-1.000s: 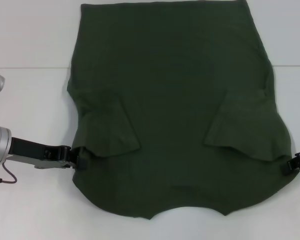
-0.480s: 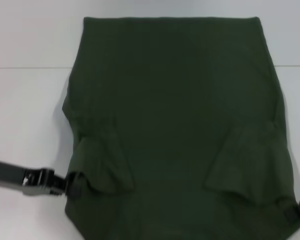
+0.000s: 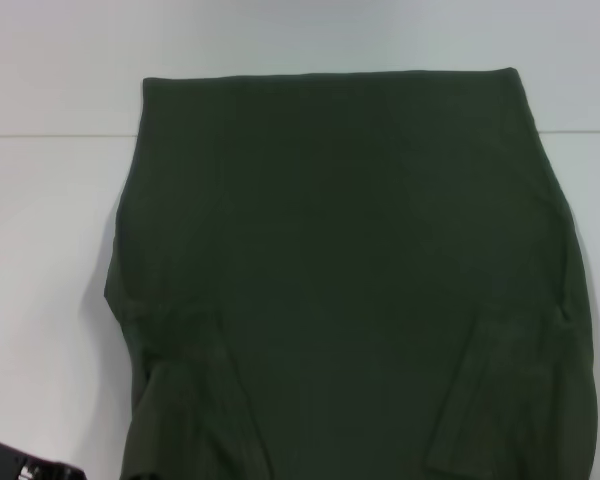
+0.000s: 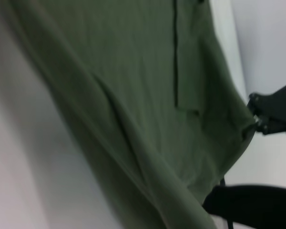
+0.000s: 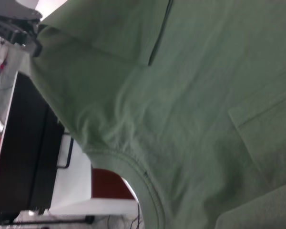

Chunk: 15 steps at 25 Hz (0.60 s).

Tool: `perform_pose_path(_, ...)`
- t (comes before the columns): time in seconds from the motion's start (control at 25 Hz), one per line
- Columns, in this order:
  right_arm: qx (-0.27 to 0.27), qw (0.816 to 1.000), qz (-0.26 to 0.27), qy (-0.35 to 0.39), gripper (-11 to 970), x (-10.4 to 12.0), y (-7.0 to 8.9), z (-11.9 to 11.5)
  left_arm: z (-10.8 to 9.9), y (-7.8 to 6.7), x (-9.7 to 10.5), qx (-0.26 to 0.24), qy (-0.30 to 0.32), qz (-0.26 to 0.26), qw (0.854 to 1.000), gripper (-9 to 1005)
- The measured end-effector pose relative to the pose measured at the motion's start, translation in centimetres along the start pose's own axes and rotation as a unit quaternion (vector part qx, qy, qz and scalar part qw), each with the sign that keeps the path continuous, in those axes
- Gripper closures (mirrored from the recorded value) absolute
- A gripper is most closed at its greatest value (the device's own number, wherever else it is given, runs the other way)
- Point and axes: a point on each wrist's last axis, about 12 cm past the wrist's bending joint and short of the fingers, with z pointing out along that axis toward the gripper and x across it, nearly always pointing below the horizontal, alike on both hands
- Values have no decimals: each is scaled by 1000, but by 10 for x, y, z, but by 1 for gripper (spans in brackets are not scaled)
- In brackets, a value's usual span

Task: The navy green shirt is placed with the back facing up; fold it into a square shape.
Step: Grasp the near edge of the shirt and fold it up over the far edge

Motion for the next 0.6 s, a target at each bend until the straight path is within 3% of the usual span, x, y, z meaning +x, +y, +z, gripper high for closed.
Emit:
perform_pose_path(0.16,5,1000,1,1,897,-1,-2,6,4,0,2,1,13,1,1000,960)
perform_pose_path(0.32,13,999,9,-42,897,-7,-5,0,1,-6,-10,17,-16,20,1000,960)
perform_pose_path(0.6,22,977,41,-209,897,-16,-12,-33,-19,-17,-51,50,-173,45,983,960)
